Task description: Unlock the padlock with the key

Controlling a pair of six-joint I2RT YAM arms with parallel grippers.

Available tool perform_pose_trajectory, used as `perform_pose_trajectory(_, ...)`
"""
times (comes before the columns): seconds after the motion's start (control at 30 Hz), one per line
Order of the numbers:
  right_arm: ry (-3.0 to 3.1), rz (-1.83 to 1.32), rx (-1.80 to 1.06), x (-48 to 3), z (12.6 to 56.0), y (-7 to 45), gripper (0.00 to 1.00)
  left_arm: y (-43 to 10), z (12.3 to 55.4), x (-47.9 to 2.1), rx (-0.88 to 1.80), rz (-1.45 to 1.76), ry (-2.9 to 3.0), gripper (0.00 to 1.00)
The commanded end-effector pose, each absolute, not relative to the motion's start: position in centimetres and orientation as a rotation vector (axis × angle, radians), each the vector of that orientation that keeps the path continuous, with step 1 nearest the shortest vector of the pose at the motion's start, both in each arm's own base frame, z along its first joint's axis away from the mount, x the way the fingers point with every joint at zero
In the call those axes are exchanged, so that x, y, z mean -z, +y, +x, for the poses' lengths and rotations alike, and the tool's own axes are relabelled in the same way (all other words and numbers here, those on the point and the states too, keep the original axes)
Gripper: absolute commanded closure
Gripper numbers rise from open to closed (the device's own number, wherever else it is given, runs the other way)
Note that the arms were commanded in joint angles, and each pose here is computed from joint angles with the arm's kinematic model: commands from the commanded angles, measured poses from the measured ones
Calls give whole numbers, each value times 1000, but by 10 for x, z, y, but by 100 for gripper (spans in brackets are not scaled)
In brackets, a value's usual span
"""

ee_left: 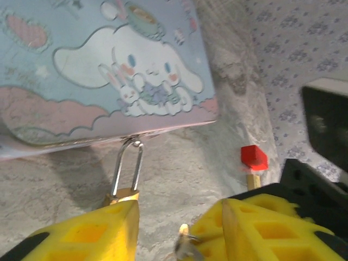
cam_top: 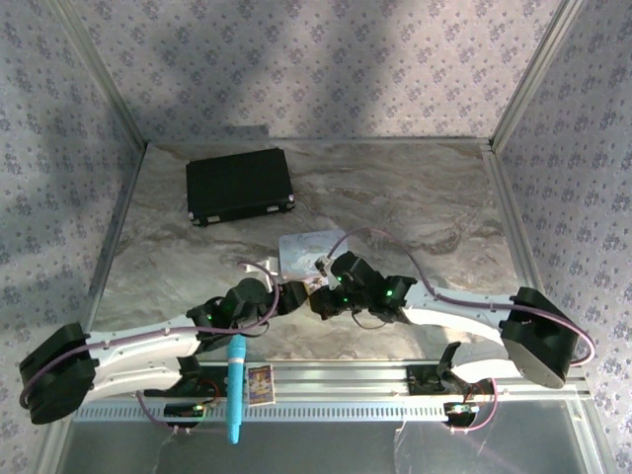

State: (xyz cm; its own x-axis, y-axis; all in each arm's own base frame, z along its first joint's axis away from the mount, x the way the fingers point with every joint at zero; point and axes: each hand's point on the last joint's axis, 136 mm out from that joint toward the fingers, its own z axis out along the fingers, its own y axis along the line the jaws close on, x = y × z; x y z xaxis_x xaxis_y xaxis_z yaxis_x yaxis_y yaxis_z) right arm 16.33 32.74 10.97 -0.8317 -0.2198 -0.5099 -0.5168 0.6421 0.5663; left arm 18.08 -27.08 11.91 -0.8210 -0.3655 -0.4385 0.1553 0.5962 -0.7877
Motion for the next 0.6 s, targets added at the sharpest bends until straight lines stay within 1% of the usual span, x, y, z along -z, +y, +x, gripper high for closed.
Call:
perform_pose_trajectory(0.0, 2434, -549, -1103, -119, 162, 331, 100, -280, 187, -135, 1224, -174, 2197, 67)
perform_pose_trajectory(0.1, 2428, -536, -1123, -119, 161, 331, 100, -280, 189, -138, 1212, -176, 2189, 76)
perform_pose_trajectory(0.2, 2404, -533, -1170, -123, 160, 333, 100, -280, 190, -138, 1208, -182, 2188, 89)
perform_pose_trajectory(0.27, 2388, -544, -1188, -126, 160, 335, 100, -282, 190, -138, 1221, -186, 2191, 100)
perform_pose_trajectory(0.33, 2370, -574, -1199, -129, 158, 336, 100, -284, 189, -141, 1226, -176, 2192, 100)
perform_pose_trajectory(0.37, 2361, -585, -1203, -130, 157, 336, 95, -285, 190, -144, 1230, -171, 2189, 100)
perform_pose_trajectory(0.4, 2349, -592, -1205, -131, 157, 335, 79, -285, 189, -147, 1225, -162, 2191, 100)
perform_pose_trajectory(0.43, 2344, -582, -1197, -131, 158, 332, 56, -284, 190, -149, 1209, -151, 2200, 100)
perform_pose_trajectory(0.47, 2343, -565, -1186, -130, 159, 328, 44, -284, 190, -152, 1205, -132, 2198, 100)
perform_pose_trajectory(0.57, 2263, -508, -1176, -139, 166, 310, 20, -281, 195, -160, 1289, -105, 2179, 100)
